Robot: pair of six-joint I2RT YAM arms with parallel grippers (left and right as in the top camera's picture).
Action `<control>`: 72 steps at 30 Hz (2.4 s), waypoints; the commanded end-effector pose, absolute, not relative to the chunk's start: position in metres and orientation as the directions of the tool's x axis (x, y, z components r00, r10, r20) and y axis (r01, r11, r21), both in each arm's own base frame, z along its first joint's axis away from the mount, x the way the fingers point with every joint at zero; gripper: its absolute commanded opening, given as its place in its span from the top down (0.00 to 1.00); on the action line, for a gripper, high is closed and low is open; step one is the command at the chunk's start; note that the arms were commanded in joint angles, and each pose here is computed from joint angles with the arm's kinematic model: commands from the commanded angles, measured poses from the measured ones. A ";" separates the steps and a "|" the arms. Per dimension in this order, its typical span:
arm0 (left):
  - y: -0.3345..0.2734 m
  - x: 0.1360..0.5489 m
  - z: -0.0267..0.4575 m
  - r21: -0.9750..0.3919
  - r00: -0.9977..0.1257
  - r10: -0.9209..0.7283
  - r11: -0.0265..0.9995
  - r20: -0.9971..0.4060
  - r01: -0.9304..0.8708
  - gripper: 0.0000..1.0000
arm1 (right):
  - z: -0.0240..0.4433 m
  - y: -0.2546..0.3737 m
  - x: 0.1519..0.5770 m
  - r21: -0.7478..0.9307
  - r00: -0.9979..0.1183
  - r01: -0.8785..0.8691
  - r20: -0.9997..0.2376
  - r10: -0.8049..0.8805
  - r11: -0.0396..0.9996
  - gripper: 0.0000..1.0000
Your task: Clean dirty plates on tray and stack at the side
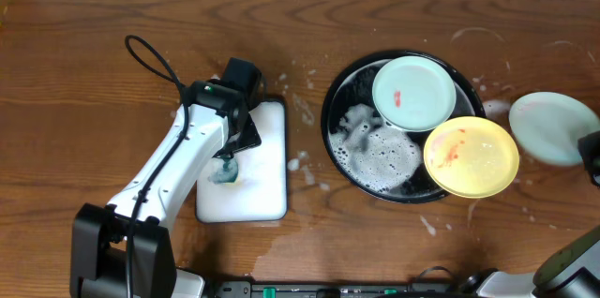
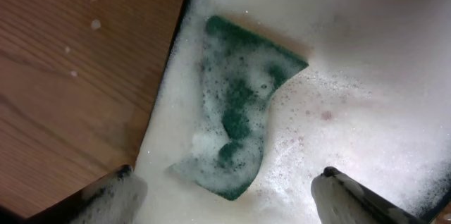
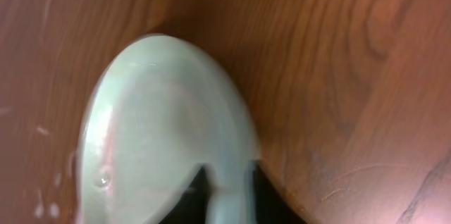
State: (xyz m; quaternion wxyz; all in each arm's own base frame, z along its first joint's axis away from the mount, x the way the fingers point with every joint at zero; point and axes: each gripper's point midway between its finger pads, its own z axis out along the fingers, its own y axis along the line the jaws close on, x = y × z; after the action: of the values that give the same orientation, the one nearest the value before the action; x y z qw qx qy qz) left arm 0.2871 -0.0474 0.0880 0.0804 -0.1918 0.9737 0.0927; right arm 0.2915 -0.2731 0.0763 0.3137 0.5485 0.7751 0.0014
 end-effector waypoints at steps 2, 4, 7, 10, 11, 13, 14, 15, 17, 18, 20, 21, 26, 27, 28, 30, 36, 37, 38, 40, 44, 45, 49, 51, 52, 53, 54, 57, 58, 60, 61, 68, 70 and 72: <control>-0.045 0.285 0.087 0.160 -0.917 -0.355 0.909 -0.184 -0.384 0.16 | 0.090 -0.262 0.307 0.395 -0.273 0.772 -0.502 0.821 0.499 0.53; -0.045 0.285 0.087 0.160 -0.917 -0.355 0.909 -0.184 -0.384 0.16 | 0.103 -0.246 0.318 0.462 -0.291 0.711 -0.492 0.821 0.530 0.47; -0.045 0.285 0.087 0.160 -0.917 -0.355 0.909 -0.184 -0.384 0.17 | 0.133 -0.214 0.336 0.564 -0.329 0.583 -0.493 0.805 0.584 0.44; -0.045 0.285 0.087 0.160 -0.917 -0.355 0.909 -0.184 -0.384 0.17 | 0.155 -0.173 0.341 0.594 -0.400 0.498 -0.489 0.775 0.632 0.43; -0.045 0.285 0.087 0.160 -0.917 -0.355 0.909 -0.184 -0.384 0.17 | 0.159 -0.157 0.339 0.580 -0.438 0.482 -0.490 0.754 0.657 0.43; -0.045 0.285 0.087 0.160 -0.917 -0.355 0.909 -0.184 -0.384 0.17 | 0.159 -0.131 0.328 0.508 -0.510 0.490 -0.492 0.706 0.708 0.42; -0.045 0.285 0.087 0.160 -0.917 -0.355 0.909 -0.184 -0.384 0.16 | 0.156 -0.124 0.320 0.452 -0.538 0.512 -0.494 0.683 0.730 0.42; -0.045 0.285 0.087 0.160 -0.917 -0.355 0.909 -0.184 -0.384 0.17 | 0.152 -0.120 0.312 0.387 -0.564 0.539 -0.494 0.662 0.748 0.42; -0.045 0.285 0.087 0.160 -0.917 -0.355 0.909 -0.184 -0.384 0.17 | 0.143 -0.112 0.296 0.261 -0.621 0.571 -0.482 0.618 0.778 0.42; -0.045 0.285 0.087 0.160 -0.917 -0.355 0.909 -0.184 -0.384 0.17 | 0.137 -0.107 0.288 0.204 -0.653 0.579 -0.463 0.599 0.790 0.43; -0.045 0.285 0.087 0.160 -0.917 -0.355 0.909 -0.184 -0.384 0.17 | 0.128 -0.102 0.273 0.085 -0.707 0.586 -0.433 0.559 0.806 0.43; -0.045 0.285 0.087 0.160 -0.917 -0.355 0.909 -0.184 -0.384 0.17 | 0.125 -0.103 0.266 0.005 -0.730 0.589 -0.425 0.535 0.808 0.44; -0.045 0.285 0.087 0.160 -0.917 -0.355 0.909 -0.184 -0.384 0.17 | 0.123 -0.112 0.258 -0.146 -0.737 0.621 -0.443 0.510 0.770 0.46; -0.045 0.285 0.087 0.160 -0.917 -0.355 0.909 -0.184 -0.384 0.17 | 0.122 -0.116 0.256 -0.165 -0.731 0.633 -0.447 0.515 0.756 0.46; -0.045 0.285 0.087 0.160 -0.917 -0.355 0.909 -0.184 -0.384 0.17 | 0.121 -0.121 0.255 -0.181 -0.718 0.655 -0.451 0.530 0.734 0.46; -0.045 0.285 0.087 0.160 -0.917 -0.355 0.909 -0.184 -0.384 0.17 | 0.115 -0.125 0.257 -0.183 -0.704 0.677 -0.446 0.553 0.713 0.47; -0.045 0.285 0.087 0.160 -0.917 -0.355 0.909 -0.184 -0.384 0.16 | 0.083 -0.119 0.262 -0.190 -0.743 0.653 -0.349 0.572 0.733 0.52; -0.045 0.285 0.087 0.160 -0.917 -0.355 0.909 -0.184 -0.384 0.17 | 0.077 -0.119 0.261 -0.200 -0.750 0.649 -0.330 0.573 0.734 0.52; -0.045 0.285 0.087 0.160 -0.917 -0.355 0.909 -0.184 -0.384 0.17 | 0.073 -0.119 0.260 -0.209 -0.756 0.645 -0.314 0.575 0.735 0.51; -0.045 0.285 0.087 0.160 -0.917 -0.355 0.909 -0.184 -0.384 0.17 | 0.065 -0.119 0.257 -0.231 -0.767 0.637 -0.282 0.577 0.735 0.50; -0.045 0.285 0.087 0.160 -0.917 -0.355 0.909 -0.184 -0.384 0.17 | 0.059 -0.124 0.241 -0.303 -0.759 0.651 -0.240 0.605 0.696 0.51; -0.045 0.285 0.087 0.160 -0.917 -0.355 0.909 -0.184 -0.384 0.17 | 0.058 -0.126 0.239 -0.306 -0.752 0.659 -0.239 0.614 0.687 0.54; -0.045 0.285 0.087 0.160 -0.917 -0.354 0.910 -0.184 -0.383 0.16 | 0.058 -0.128 0.238 -0.294 -0.741 0.671 -0.237 0.628 0.681 0.73; -0.045 0.285 0.087 0.160 -0.917 -0.355 0.909 -0.184 -0.384 0.17 | 0.056 -0.127 0.238 -0.278 -0.735 0.677 -0.230 0.637 0.681 0.64; -0.045 0.285 0.087 0.160 -0.917 -0.355 0.909 -0.184 -0.384 0.17 | 0.056 -0.128 0.239 -0.269 -0.731 0.683 -0.233 0.642 0.679 0.64; -0.045 0.285 0.087 0.160 -0.917 -0.355 0.909 -0.184 -0.384 0.17 | 0.054 -0.127 0.241 -0.255 -0.727 0.687 -0.235 0.645 0.681 0.63; -0.045 0.285 0.087 0.160 -0.917 -0.355 0.909 -0.184 -0.384 0.17 | 0.052 -0.125 0.243 -0.235 -0.723 0.691 -0.236 0.650 0.683 0.63; -0.045 0.285 0.087 0.160 -0.917 -0.355 0.909 -0.184 -0.384 0.17 | 0.044 -0.120 0.249 -0.180 -0.715 0.698 -0.238 0.658 0.693 0.63; -0.045 0.285 0.087 0.160 -0.917 -0.355 0.909 -0.184 -0.384 0.16 | 0.041 -0.118 0.252 -0.158 -0.715 0.696 -0.240 0.657 0.700 0.66; -0.045 0.285 0.087 0.160 -0.917 -0.355 0.909 -0.184 -0.384 0.17 | 0.040 -0.116 0.255 -0.139 -0.718 0.692 -0.241 0.653 0.708 0.76; -0.045 0.285 0.087 0.160 -0.917 -0.355 0.909 -0.184 -0.384 0.17 | 0.040 -0.116 0.255 -0.137 -0.717 0.692 -0.241 0.654 0.708 0.79; -0.045 0.285 0.087 0.160 -0.917 -0.355 0.909 -0.184 -0.384 0.16 | 0.041 -0.115 0.253 -0.141 -0.720 0.690 -0.234 0.653 0.710 0.99; -0.045 0.285 0.087 0.160 -0.917 -0.354 0.910 -0.184 -0.383 0.17 | 0.046 -0.114 0.250 -0.143 -0.725 0.684 -0.234 0.647 0.715 0.99; -0.045 0.285 0.087 0.160 -0.917 -0.355 0.909 -0.184 -0.384 0.17 | 0.057 -0.114 0.250 -0.139 -0.733 0.674 -0.246 0.634 0.725 0.99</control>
State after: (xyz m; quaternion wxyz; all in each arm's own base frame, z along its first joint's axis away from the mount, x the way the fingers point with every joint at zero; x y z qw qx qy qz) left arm 0.2871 -0.0474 0.0880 0.0804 -0.1918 0.9737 0.0927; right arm 0.2508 -0.1107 0.0431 0.0776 0.3600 0.9240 -0.1027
